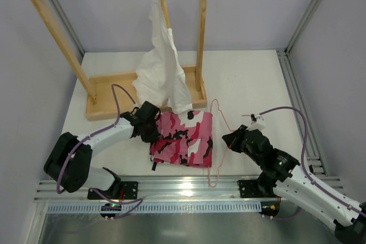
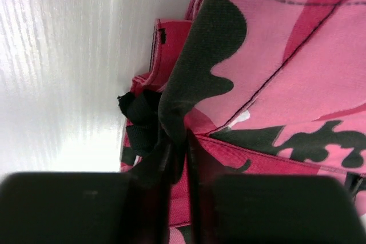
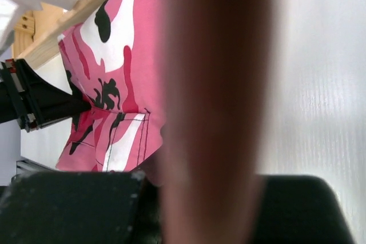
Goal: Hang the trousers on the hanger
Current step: Place trousers on hanger
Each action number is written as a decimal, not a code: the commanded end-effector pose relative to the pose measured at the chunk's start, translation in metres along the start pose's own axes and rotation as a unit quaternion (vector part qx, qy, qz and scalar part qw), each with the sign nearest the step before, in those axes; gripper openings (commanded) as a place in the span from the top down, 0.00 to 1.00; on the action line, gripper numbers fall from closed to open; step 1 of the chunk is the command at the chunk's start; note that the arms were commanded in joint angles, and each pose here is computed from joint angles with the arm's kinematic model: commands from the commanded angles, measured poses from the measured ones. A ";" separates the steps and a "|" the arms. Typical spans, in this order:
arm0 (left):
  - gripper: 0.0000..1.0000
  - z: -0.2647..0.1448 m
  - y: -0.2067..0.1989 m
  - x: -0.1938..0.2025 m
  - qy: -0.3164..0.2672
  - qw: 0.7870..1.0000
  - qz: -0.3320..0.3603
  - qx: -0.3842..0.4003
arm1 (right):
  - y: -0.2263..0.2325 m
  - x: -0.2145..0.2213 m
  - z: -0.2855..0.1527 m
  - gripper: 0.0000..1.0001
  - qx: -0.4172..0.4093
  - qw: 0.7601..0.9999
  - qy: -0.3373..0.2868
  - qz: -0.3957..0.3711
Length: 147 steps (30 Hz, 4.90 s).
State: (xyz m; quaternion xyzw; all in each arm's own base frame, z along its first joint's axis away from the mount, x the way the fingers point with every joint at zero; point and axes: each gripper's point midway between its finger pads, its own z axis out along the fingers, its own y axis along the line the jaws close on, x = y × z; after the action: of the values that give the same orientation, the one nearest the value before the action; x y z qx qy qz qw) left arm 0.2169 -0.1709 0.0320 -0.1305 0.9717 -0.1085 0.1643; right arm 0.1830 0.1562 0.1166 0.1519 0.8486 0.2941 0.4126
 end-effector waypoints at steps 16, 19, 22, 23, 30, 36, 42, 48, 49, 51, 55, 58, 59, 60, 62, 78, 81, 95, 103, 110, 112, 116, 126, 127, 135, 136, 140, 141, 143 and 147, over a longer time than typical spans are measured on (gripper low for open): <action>0.68 -0.139 -0.144 0.012 -0.086 0.921 0.091 0.368 | 0.002 0.021 0.003 0.96 -0.024 0.999 0.037 0.009; 0.75 -0.134 -0.179 0.038 -0.067 0.906 0.117 0.402 | -0.001 0.022 0.004 0.96 -0.018 0.999 0.038 0.008; 0.79 -0.121 -0.205 0.066 -0.041 0.895 0.142 0.420 | -0.003 0.024 0.005 0.96 -0.013 0.999 0.040 0.006; 0.80 -0.114 -0.206 0.077 -0.035 0.895 0.149 0.418 | -0.005 0.025 0.005 0.96 -0.011 0.999 0.043 0.004; 0.91 -0.015 -0.128 0.114 0.004 0.946 0.106 0.308 | -0.015 0.022 0.000 0.96 0.003 1.000 0.029 0.001; 0.92 0.003 -0.088 0.120 0.003 0.962 0.095 0.257 | -0.014 0.016 -0.005 0.96 0.005 1.000 0.022 -0.009; 0.82 -0.044 -0.085 0.070 -0.072 0.971 0.092 0.208 | -0.010 0.023 -0.006 0.96 -0.006 0.997 0.051 -0.050; 0.88 -0.061 -0.062 -0.002 -0.115 0.977 0.026 0.180 | 0.004 0.034 -0.004 0.96 -0.042 0.994 0.079 -0.057; 0.89 -0.054 -0.054 -0.015 -0.117 0.978 0.006 0.173 | 0.003 0.034 -0.004 0.96 -0.043 0.994 0.078 -0.058; 0.91 -0.049 -0.056 -0.021 -0.106 0.975 -0.009 0.196 | 0.003 0.035 -0.004 0.96 -0.046 0.994 0.081 -0.061; 0.96 -0.007 -0.025 -0.018 -0.100 0.987 -0.030 0.120 | -0.001 0.035 -0.006 0.96 -0.042 0.994 0.079 -0.063; 0.99 0.023 0.004 -0.013 -0.089 0.993 -0.050 0.065 | 0.000 0.034 -0.009 0.96 -0.047 0.994 0.076 -0.064; 0.99 0.027 0.006 -0.010 -0.083 0.993 -0.051 0.063 | 0.000 0.034 -0.010 0.96 -0.050 0.994 0.076 -0.065; 0.99 0.026 0.003 -0.009 -0.079 0.993 -0.050 0.069 | 0.000 0.035 -0.010 0.96 -0.050 0.994 0.077 -0.066; 0.99 0.021 0.004 -0.007 -0.074 0.994 -0.051 0.066 | 0.000 0.035 -0.011 0.96 -0.051 0.993 0.079 -0.066; 0.90 -0.057 -0.017 0.063 0.019 0.978 0.000 0.207 | 0.011 0.031 -0.007 0.96 -0.061 0.995 0.071 -0.041; 0.94 -0.039 -0.005 0.085 0.060 0.981 0.002 0.183 | 0.013 0.032 -0.007 0.96 -0.068 0.994 0.075 -0.038; 0.99 -0.132 -0.083 -0.024 -0.124 0.963 0.002 0.240 | 0.031 0.021 -0.016 0.96 -0.087 0.992 0.074 -0.048; 1.00 -0.129 -0.226 -0.001 -0.086 0.924 0.113 0.355 | 0.031 0.016 -0.018 0.96 -0.093 0.993 0.059 -0.036; 1.00 -0.075 -0.273 -0.007 -0.092 0.915 0.093 0.382 | 0.027 0.014 -0.018 0.96 -0.081 0.994 0.054 -0.044; 1.00 -0.054 -0.269 -0.008 -0.099 0.922 0.088 0.364 | 0.026 0.014 -0.018 0.96 -0.080 0.995 0.051 -0.038; 1.00 0.019 -0.227 0.008 -0.088 0.954 0.056 0.281 | 0.018 0.015 -0.017 0.96 -0.075 0.996 0.043 -0.031; 1.00 0.056 -0.178 0.025 -0.078 0.974 0.031 0.210 | 0.017 0.008 -0.020 0.96 -0.072 0.997 0.026 -0.030; 1.00 0.052 -0.175 0.024 -0.079 0.976 0.035 0.201 | 0.018 0.009 -0.021 0.96 -0.074 0.996 0.028 -0.030; 0.90 -0.042 -0.188 0.003 -0.104 0.961 0.059 0.250 | 0.040 -0.016 -0.032 0.96 -0.095 0.994 -0.002 -0.053; 0.84 -0.052 -0.189 0.000 -0.107 0.959 0.058 0.254 | 0.053 -0.031 -0.041 0.96 -0.107 0.992 -0.016 -0.063; 0.73 -0.085 -0.178 -0.001 -0.106 0.960 0.051 0.256 | 0.079 -0.050 -0.050 0.96 -0.124 0.987 -0.018 -0.102; 0.71 -0.099 -0.179 -0.003 -0.113 0.954 0.051 0.273 | 0.083 -0.049 -0.049 0.96 -0.125 0.986 -0.009 -0.112; 0.69 -0.116 -0.182 -0.004 -0.121 0.944 0.059 0.300 | 0.093 -0.055 -0.054 0.96 -0.136 0.983 -0.012 -0.119; 0.61 -0.165 -0.191 -0.009 -0.144 0.915 0.074 0.369 | 0.116 -0.063 -0.066 0.96 -0.174 0.978 -0.012 -0.117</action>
State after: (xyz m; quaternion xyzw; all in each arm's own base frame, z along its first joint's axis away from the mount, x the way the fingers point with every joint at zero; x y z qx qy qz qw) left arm 0.2166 -0.3241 0.2044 -0.0290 0.8560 -0.3989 0.3275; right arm 0.1692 0.1788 0.2059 0.0064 0.8380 0.3353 0.4306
